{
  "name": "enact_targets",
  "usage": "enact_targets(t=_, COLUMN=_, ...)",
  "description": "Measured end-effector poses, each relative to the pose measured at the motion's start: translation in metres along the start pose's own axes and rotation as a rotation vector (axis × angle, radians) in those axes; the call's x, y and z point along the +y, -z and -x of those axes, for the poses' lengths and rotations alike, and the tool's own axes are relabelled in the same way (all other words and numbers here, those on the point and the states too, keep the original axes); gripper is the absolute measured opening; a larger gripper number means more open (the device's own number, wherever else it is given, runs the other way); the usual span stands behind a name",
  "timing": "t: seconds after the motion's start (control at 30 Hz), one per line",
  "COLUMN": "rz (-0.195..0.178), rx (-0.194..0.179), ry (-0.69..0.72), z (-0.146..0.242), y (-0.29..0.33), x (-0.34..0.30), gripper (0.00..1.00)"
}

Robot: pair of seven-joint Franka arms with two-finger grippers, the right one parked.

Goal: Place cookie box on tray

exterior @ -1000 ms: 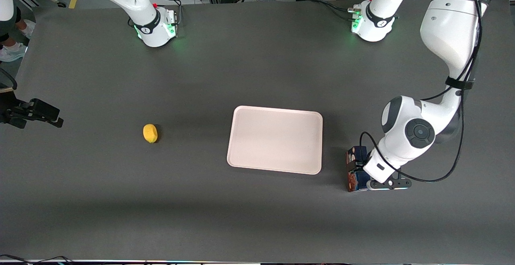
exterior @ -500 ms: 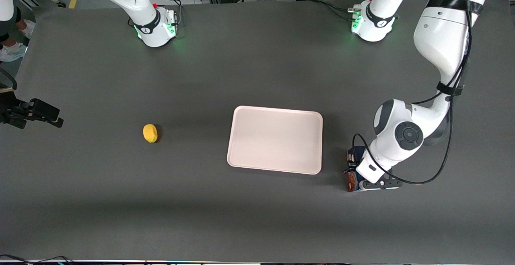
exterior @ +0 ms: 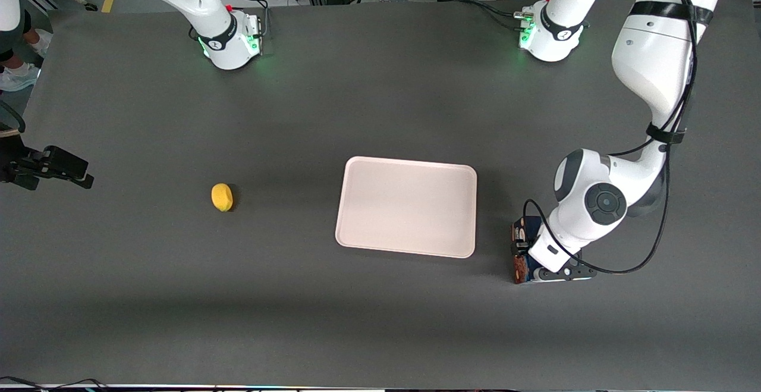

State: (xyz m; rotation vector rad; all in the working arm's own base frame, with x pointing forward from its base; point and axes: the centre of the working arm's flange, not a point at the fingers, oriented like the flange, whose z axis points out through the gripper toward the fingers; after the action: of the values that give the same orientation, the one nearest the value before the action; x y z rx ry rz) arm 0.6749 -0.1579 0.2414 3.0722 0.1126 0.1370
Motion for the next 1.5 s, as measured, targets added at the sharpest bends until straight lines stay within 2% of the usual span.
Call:
enact_targets(t=0.17, rz=0.0, rx=0.0, ry=0.0, z=0.0, y=0.0, x=0.0, gripper=0.44)
enact_targets(t=0.27, rz=0.0, rx=0.0, ry=0.0, z=0.0, y=0.0, x=0.0, gripper=0.42)
enact_targets(t=0.33, rz=0.0, rx=0.001, ry=0.0, z=0.0, y=0.001, x=0.0, gripper=0.37)
enact_targets(t=0.57, rz=0.0, rx=0.005, ry=0.002, z=-0.002, y=0.002, x=0.0, gripper=0.32)
enact_targets(t=0.67, rz=-0.001, rx=0.008, ry=0.004, z=-0.003, y=0.003, x=-0.002, gripper=0.27)
enact_targets(t=0.97, rz=-0.016, rx=0.008, ry=0.007, z=-0.015, y=0.022, x=-0.012, gripper=0.26)
enact_targets(t=1.3, rz=-0.051, rx=0.031, ry=-0.023, z=-0.027, y=0.111, x=-0.027, gripper=0.26)
enact_targets(t=1.4, rz=-0.053, rx=0.02, ry=-0.013, z=-0.026, y=0.142, x=-0.026, gripper=0.26)
enact_targets(t=1.5, rz=-0.027, rx=-0.012, ry=0.009, z=-0.024, y=0.172, x=-0.021, gripper=0.26)
